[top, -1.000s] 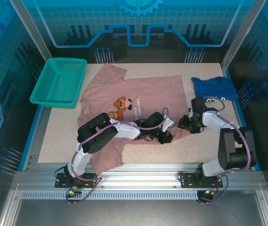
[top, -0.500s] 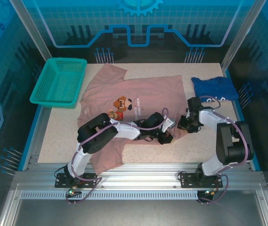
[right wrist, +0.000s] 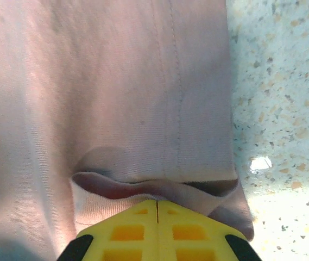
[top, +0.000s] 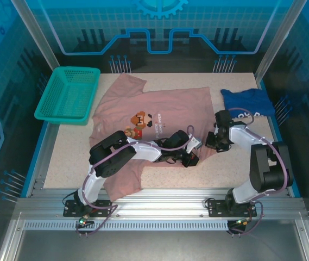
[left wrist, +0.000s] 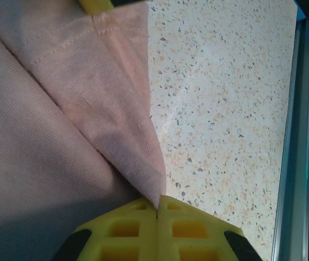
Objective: Fold the inside-out t-shirt
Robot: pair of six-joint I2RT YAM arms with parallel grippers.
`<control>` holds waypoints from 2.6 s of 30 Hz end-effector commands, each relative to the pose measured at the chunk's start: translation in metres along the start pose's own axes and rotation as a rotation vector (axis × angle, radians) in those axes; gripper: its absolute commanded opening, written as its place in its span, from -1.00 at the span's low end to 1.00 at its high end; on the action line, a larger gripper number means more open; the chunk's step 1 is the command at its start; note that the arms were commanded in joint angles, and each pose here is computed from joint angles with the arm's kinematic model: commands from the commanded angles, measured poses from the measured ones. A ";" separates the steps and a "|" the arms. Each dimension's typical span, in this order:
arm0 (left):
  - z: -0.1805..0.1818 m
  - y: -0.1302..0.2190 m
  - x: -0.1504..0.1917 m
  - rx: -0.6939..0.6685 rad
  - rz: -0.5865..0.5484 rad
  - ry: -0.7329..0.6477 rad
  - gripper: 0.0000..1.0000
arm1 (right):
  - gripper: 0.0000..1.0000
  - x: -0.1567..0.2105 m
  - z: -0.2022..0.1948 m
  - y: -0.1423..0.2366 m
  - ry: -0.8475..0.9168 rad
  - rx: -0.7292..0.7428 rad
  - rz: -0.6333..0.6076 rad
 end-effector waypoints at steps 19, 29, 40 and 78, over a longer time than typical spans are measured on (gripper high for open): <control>-0.010 -0.006 0.002 0.029 0.024 -0.040 -0.99 | -0.96 0.026 -0.016 0.050 0.033 0.062 -0.065; -0.028 0.019 -0.020 0.010 -0.051 -0.064 -0.06 | -1.00 0.033 -0.025 0.054 -0.006 0.050 -0.088; -0.028 0.095 -0.020 -0.126 -0.175 -0.043 0.12 | -0.93 0.032 -0.032 0.050 -0.062 0.003 -0.100; 0.049 0.316 0.234 -1.108 -0.005 1.139 0.26 | -1.00 -0.004 0.014 0.063 0.025 -0.241 -0.268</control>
Point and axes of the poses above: each hand's point on the last joint's axis, 136 mm out from that joint toward the fingers, its own y axis back along the fingers, its own z axis along the line the jaws close on, x = y × z, the point moved 5 cm from there along y, back along the fingers, and after that the axes turned 3 degrees about y, right-handed, at the moved point
